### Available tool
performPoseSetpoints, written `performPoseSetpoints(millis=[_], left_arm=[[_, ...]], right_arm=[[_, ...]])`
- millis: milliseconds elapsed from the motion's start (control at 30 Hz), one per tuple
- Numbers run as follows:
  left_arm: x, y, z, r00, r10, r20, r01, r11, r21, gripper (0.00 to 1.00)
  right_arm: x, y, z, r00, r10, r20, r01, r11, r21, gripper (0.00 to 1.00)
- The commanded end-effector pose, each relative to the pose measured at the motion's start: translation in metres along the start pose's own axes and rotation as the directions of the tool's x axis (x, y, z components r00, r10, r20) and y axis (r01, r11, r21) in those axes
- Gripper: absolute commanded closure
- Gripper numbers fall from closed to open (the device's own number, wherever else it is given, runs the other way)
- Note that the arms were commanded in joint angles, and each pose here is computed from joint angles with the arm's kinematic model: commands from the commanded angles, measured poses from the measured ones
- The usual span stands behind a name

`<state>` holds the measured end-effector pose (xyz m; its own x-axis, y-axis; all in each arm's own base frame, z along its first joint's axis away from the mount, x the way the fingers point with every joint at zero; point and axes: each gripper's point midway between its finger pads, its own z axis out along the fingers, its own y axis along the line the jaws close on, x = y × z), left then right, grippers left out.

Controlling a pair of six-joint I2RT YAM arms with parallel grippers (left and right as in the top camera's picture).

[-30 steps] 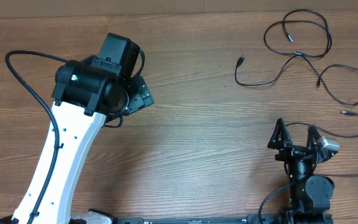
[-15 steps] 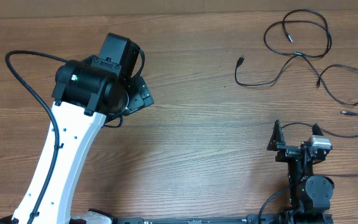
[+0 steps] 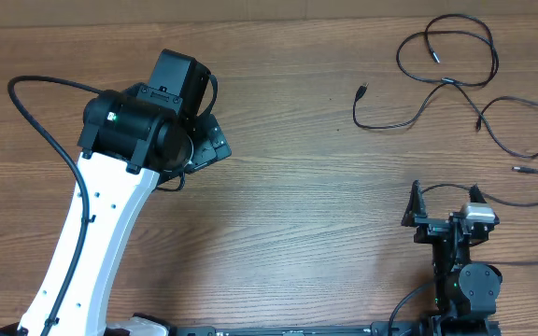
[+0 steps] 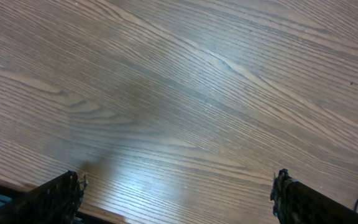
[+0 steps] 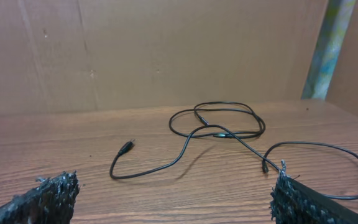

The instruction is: Untangle cables

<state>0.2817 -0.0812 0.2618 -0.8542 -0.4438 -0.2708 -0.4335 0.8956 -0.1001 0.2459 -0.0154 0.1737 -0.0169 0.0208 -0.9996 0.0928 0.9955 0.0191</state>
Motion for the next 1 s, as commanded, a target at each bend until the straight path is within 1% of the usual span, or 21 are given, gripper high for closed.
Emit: performPoseSetpoints(millis=[0, 667, 833, 967], left_arm=[[-0.0038, -0.0014, -0.0061, 1.000, 0.013, 0.018, -0.013, 1.000, 0.018, 0.01], [-0.0038, -0.0014, -0.0061, 1.000, 0.012, 0.018, -0.013, 1.000, 0.018, 0.00], [-0.0037, -0.0014, -0.0061, 1.000, 0.012, 0.018, -0.013, 1.000, 0.017, 0.01], [-0.0038, -0.0015, -0.0061, 1.000, 0.012, 0.018, -0.013, 1.000, 0.018, 0.01]], right_arm=[[0.0023, -0.0006, 0.0000, 1.000, -0.005, 0.002, 0.005, 1.000, 0.002, 0.00], [0.0025, 0.0008, 0.0000, 1.000, -0.006, 0.001, 0.006, 1.000, -0.006, 0.00], [0.0029, 0.0009, 0.0000, 0.997, -0.078, 0.000, 0.078, 0.997, -0.006, 0.00], [0.0032, 0.0036, 0.0000, 0.997, -0.082, 0.000, 0.082, 0.996, -0.022, 0.00]])
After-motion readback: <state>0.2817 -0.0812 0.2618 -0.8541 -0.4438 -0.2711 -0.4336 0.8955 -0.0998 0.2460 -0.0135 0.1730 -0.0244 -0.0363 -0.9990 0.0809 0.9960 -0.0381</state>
